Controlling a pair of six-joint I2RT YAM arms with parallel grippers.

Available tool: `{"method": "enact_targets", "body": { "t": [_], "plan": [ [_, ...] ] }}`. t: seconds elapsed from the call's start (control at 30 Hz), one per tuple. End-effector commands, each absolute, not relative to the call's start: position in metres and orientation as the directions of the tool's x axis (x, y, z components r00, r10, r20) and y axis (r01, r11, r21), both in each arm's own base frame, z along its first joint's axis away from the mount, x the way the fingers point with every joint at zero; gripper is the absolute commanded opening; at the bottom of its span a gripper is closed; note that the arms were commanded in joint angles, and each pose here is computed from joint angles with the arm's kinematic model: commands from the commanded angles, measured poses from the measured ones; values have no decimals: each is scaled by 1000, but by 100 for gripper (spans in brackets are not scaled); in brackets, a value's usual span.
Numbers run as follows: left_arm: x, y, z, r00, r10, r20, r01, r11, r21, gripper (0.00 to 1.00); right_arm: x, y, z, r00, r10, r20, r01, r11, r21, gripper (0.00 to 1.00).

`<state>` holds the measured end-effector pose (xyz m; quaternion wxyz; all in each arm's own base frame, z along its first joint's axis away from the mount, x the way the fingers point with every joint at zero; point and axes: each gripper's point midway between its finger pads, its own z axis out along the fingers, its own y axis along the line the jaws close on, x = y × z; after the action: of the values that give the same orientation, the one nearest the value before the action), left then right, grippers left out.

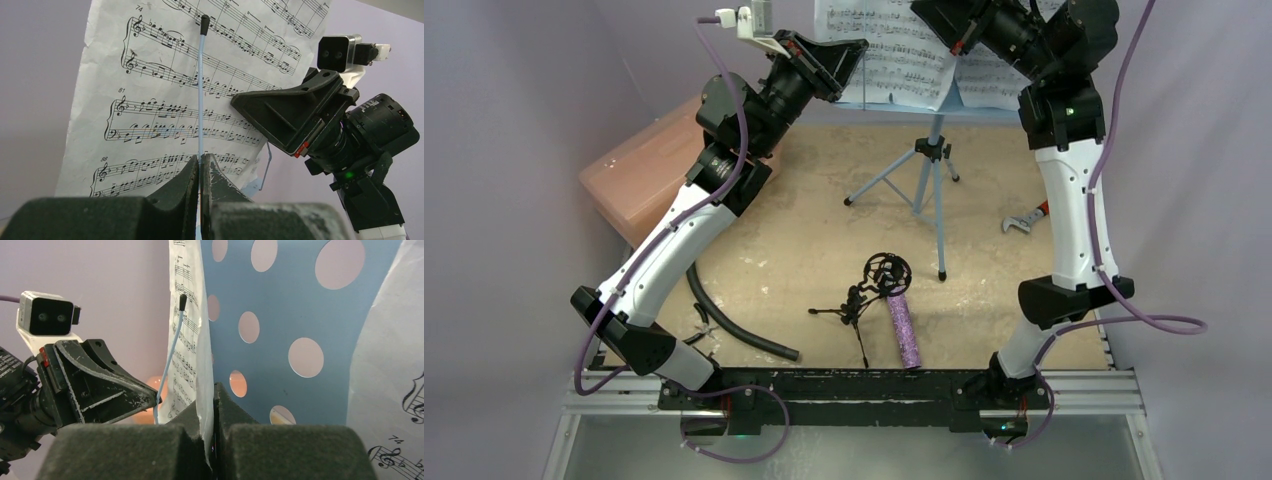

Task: Set up the instrument practice props

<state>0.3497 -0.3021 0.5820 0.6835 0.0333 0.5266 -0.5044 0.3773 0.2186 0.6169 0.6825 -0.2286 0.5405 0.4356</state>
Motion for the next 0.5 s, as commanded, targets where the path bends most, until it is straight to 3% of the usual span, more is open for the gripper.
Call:
{"method": "enact_targets", "body": {
  "t": [0.0,0.2,0.4,0.47],
  "plan": [
    [321,-290,626,0,-716,-698,798,421,-431,0,365,215,642,136,364,-922,-845,529,84,0],
    [325,-290,622,-14,-718,-696,782,426,-455,1,366,216,638,123,364,-923,-846,525,94,0],
    [326,-288,621,-13,-719,-694,773,434,-463,16,365,216,638,114,367,-923,-847,521,102,0],
    [327,-288,620,-16,-720,-694,770,434,-467,20,363,213,640,123,370,-921,-840,533,102,6]
  ]
}}
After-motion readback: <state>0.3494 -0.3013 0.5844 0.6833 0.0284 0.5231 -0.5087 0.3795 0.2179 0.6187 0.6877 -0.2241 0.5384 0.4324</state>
